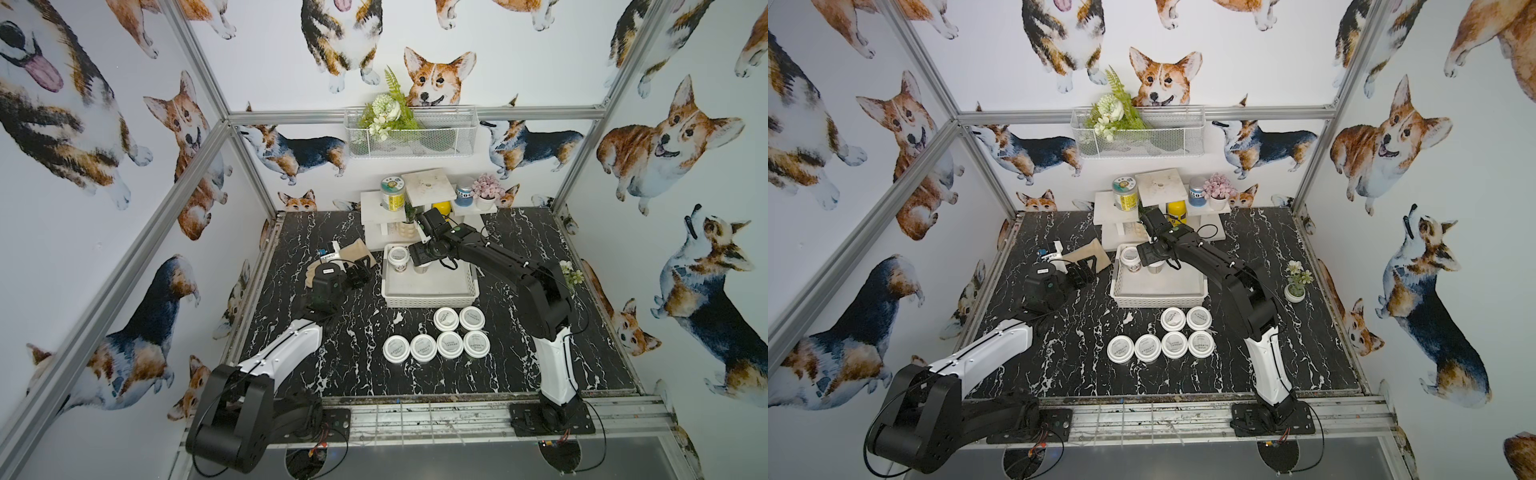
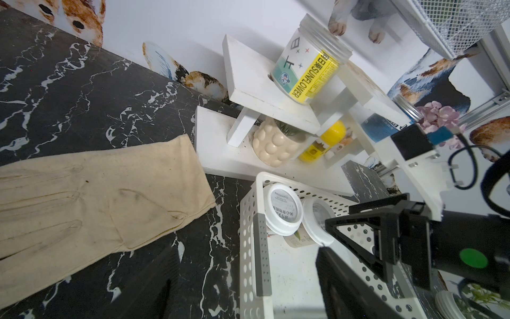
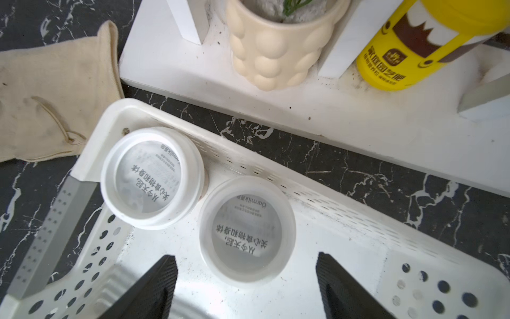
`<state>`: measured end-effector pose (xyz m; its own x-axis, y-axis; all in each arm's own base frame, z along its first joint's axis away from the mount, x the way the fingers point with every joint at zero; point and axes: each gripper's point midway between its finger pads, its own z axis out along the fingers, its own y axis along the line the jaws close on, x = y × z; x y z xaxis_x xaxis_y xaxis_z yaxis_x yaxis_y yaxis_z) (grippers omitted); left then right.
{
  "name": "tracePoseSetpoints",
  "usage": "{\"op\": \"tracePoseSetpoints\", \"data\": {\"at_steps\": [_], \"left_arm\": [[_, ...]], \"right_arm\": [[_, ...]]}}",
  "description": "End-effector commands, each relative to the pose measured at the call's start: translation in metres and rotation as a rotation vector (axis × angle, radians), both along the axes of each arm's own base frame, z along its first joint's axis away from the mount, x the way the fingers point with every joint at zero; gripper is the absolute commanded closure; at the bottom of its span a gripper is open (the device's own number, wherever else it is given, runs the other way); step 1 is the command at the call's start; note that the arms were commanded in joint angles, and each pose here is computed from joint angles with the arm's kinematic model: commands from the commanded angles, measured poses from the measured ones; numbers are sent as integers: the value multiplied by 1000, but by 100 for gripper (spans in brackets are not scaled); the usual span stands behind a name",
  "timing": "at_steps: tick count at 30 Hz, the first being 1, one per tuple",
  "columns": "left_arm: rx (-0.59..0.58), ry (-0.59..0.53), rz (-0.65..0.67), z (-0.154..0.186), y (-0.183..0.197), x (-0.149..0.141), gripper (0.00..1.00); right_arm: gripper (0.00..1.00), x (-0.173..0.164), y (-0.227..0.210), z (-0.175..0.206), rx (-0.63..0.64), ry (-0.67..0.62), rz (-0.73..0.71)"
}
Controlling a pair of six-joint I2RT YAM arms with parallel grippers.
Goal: Put the yogurt in the basket
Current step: Place the yogurt in the basket.
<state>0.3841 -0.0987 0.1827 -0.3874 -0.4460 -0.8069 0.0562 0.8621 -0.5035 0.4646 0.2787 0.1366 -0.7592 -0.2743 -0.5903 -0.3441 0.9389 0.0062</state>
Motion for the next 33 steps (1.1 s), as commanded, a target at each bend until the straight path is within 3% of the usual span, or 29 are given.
{"op": "tracePoseSetpoints", "data": {"at_steps": [1, 7, 14, 33], "left_arm": [[-7, -37, -9, 10, -2, 3, 17], [-5, -37, -8, 10, -2, 3, 17], [-5, -34, -6, 9, -1, 3, 17], [-3, -34, -6, 9, -1, 4, 17]], "right_arm": [[17, -5, -3, 11, 37, -27, -16], [25, -23, -14, -10, 30, -8, -14], [29, -23, -13, -27, 20, 13, -9], [32, -10, -5, -37, 26, 18, 15]]}}
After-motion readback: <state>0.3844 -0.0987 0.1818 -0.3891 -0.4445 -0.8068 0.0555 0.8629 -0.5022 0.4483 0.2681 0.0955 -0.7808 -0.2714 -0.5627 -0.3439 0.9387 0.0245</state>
